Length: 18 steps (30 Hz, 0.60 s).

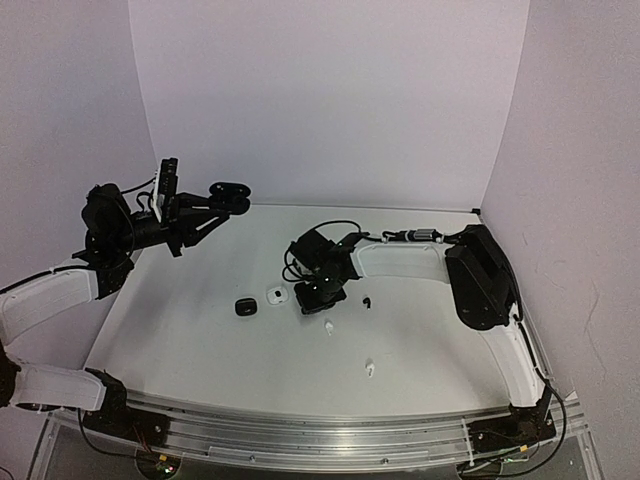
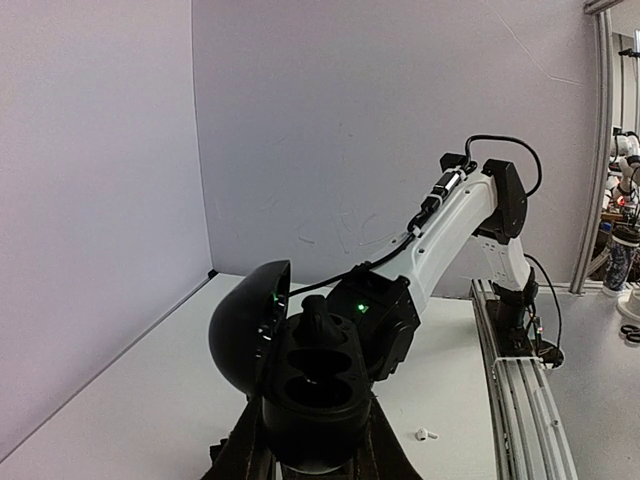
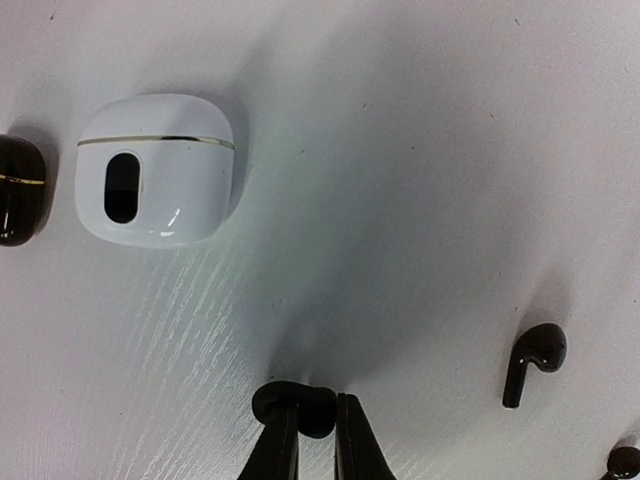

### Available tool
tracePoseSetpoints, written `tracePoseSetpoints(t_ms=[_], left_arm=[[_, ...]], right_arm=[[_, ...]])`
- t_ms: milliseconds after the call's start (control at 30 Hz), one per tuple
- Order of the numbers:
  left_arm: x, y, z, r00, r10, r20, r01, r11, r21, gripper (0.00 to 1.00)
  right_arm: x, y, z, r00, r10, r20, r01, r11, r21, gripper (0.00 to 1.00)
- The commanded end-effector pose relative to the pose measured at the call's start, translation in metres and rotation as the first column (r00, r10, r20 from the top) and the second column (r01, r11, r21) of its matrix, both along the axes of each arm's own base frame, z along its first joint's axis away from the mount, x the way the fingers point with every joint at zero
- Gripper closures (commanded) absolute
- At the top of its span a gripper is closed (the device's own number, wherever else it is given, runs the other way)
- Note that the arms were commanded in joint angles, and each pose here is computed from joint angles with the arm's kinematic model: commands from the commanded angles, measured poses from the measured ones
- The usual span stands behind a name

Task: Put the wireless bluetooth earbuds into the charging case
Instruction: Pick up the left earbud from the center of the board.

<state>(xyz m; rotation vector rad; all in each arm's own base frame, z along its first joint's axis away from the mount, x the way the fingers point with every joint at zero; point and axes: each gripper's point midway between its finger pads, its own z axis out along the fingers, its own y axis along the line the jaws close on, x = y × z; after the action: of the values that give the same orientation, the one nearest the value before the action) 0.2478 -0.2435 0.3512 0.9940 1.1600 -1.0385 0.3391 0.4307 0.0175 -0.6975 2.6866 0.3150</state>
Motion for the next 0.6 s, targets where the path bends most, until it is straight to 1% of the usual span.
tracePoseSetpoints(t_ms=[0, 167, 300, 400, 467, 567], left_arm=[[0.000, 0.003, 0.020, 0.998, 0.020, 0.066, -0.018, 1.000, -0.021, 1.00], [0.000, 0.003, 0.020, 0.998, 0.022, 0.065, -0.021, 1.000, -0.021, 1.00], [0.000, 0.003, 0.020, 0.997, 0.025, 0.066, -0.024, 1.000, -0.017, 1.00], [0.002, 0.004, 0.018, 0.998, 0.031, 0.063, -0.030, 0.999, -0.016, 1.00], [0.003, 0.003, 0.018, 0.998, 0.033, 0.062, -0.032, 0.999, -0.016, 1.00], [0.003, 0.003, 0.019, 0.997, 0.032, 0.064, -0.031, 0.999, -0.017, 1.00]], right_arm=[[-0.006, -0.006, 0.008, 1.000, 0.028, 0.015, -0.027, 0.999, -0.037, 0.92], [-0.003, -0.007, 0.002, 0.999, 0.039, 0.024, -0.038, 0.998, -0.058, 0.93], [-0.007, -0.015, -0.005, 1.000, 0.030, 0.009, -0.029, 0.996, -0.080, 0.89], [-0.010, -0.017, -0.008, 1.000, 0.025, -0.002, -0.025, 0.996, -0.081, 0.90], [-0.011, -0.016, -0.009, 1.000, 0.025, -0.003, -0.025, 0.996, -0.081, 0.91], [-0.010, -0.013, -0.009, 1.000, 0.029, -0.002, -0.029, 0.996, -0.078, 0.98]])
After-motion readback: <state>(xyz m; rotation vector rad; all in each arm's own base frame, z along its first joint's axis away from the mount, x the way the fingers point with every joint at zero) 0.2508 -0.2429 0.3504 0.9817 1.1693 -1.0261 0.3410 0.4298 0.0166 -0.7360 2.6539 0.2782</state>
